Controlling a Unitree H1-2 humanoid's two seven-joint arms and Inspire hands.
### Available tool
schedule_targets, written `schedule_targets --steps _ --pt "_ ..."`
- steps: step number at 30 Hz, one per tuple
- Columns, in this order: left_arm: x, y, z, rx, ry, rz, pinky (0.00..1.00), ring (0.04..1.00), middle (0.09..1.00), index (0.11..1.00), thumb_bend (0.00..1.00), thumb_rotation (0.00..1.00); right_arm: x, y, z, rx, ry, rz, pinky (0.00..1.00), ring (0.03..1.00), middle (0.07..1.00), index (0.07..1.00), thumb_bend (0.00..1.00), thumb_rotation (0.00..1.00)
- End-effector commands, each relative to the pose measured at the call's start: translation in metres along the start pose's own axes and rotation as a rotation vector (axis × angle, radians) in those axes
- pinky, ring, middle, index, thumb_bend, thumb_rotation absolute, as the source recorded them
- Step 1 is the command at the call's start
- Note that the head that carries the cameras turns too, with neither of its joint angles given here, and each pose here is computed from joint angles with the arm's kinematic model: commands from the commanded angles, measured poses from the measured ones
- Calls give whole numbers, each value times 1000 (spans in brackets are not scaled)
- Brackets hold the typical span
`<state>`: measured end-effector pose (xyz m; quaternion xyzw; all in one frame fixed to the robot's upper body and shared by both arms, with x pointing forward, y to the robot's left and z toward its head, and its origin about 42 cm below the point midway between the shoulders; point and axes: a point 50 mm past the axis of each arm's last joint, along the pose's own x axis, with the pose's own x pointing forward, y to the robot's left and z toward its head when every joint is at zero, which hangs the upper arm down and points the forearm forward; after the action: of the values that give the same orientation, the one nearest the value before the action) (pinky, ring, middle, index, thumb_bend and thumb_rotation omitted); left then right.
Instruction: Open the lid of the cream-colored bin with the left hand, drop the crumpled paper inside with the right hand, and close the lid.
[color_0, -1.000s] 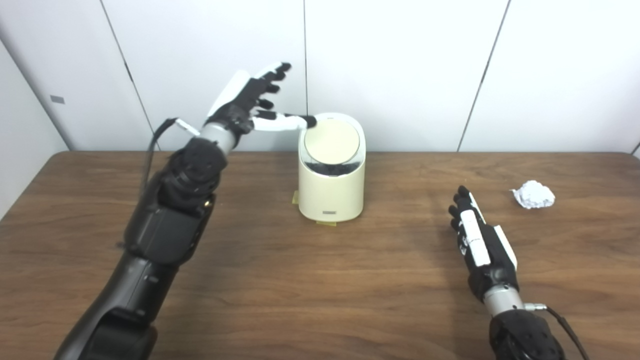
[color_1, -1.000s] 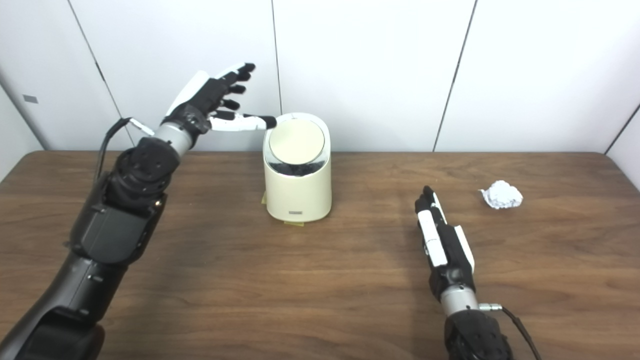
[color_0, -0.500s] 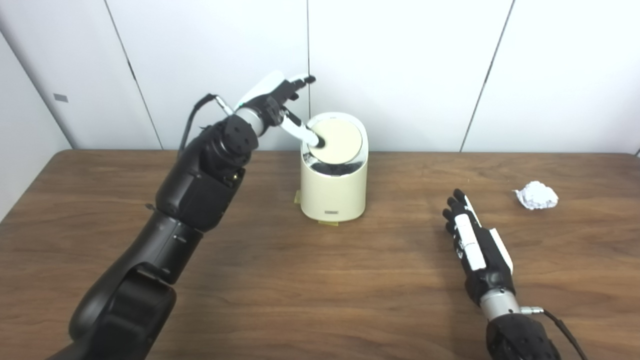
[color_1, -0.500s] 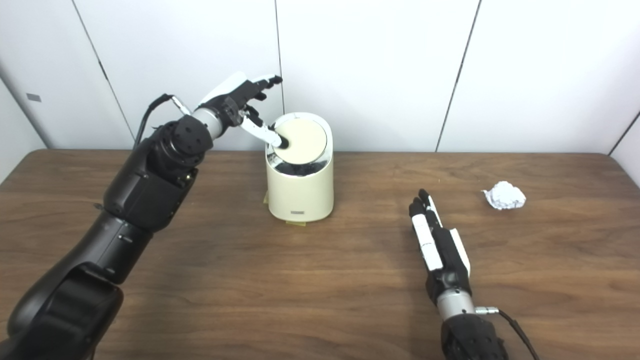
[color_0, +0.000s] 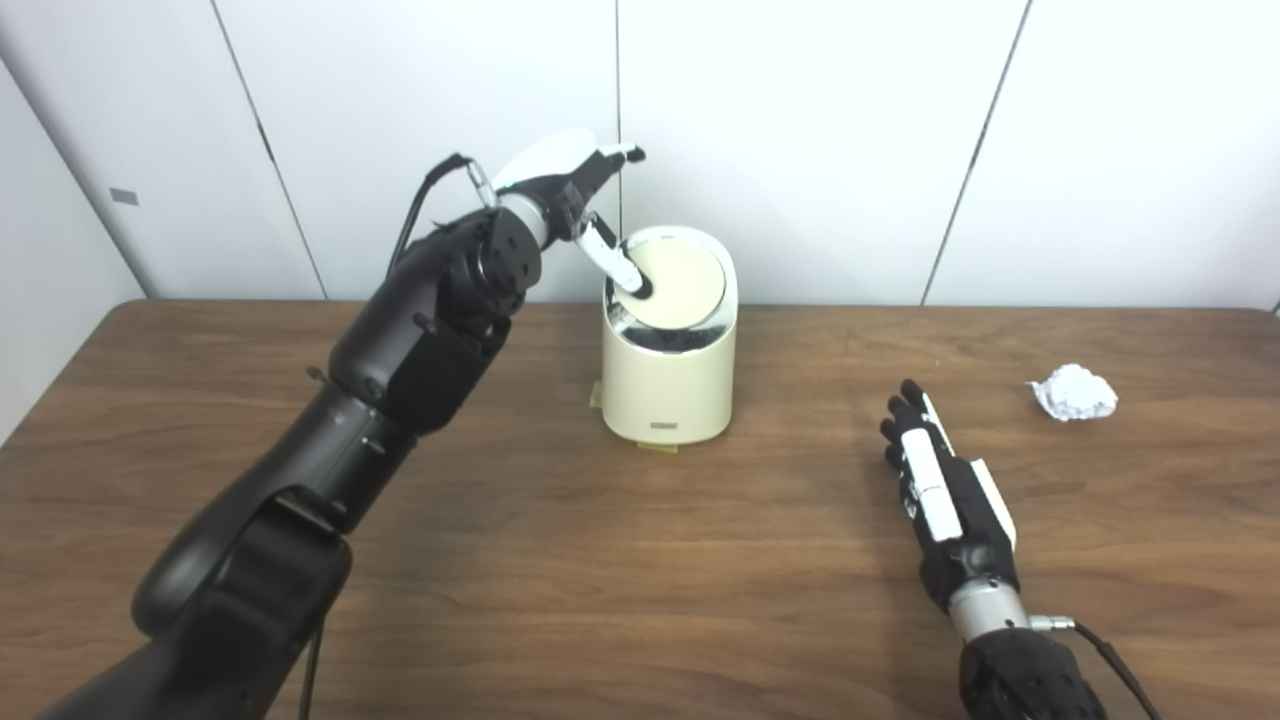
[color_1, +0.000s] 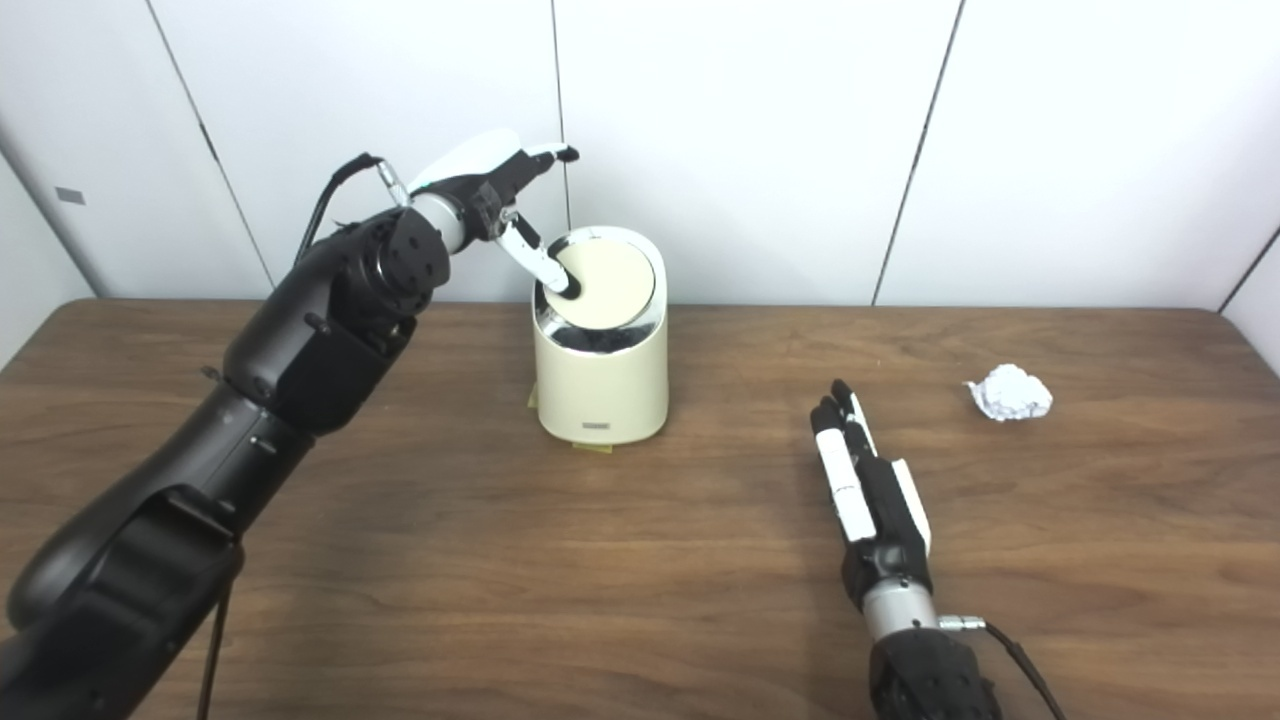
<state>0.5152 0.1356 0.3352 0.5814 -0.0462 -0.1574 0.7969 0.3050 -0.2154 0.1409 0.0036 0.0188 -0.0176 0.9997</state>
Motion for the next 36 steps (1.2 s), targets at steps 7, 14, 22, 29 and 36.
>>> schedule_targets --steps 7,14,22,29,36 --pt "8 4 25 154 -98 76 1000 1000 1000 1000 877 54 9 3 18 -32 -104 5 1000 965 982 1000 603 897" --pt "7 -26 30 415 -162 66 999 999 981 1000 929 99 9 3 22 -26 -111 3 1000 971 984 1000 601 897" --pt "3 -64 43 631 -246 79 1000 988 961 990 1000 69 10 1 23 -10 -112 -8 1000 969 980 999 621 885" --pt "-3 -60 46 514 -219 17 1000 995 969 986 987 66 11 1 23 3 -114 -12 1000 971 983 1000 628 882" --pt "-19 -17 32 -11 -85 25 913 938 943 929 847 111 10 2 25 -13 -114 -12 996 965 979 999 631 892"
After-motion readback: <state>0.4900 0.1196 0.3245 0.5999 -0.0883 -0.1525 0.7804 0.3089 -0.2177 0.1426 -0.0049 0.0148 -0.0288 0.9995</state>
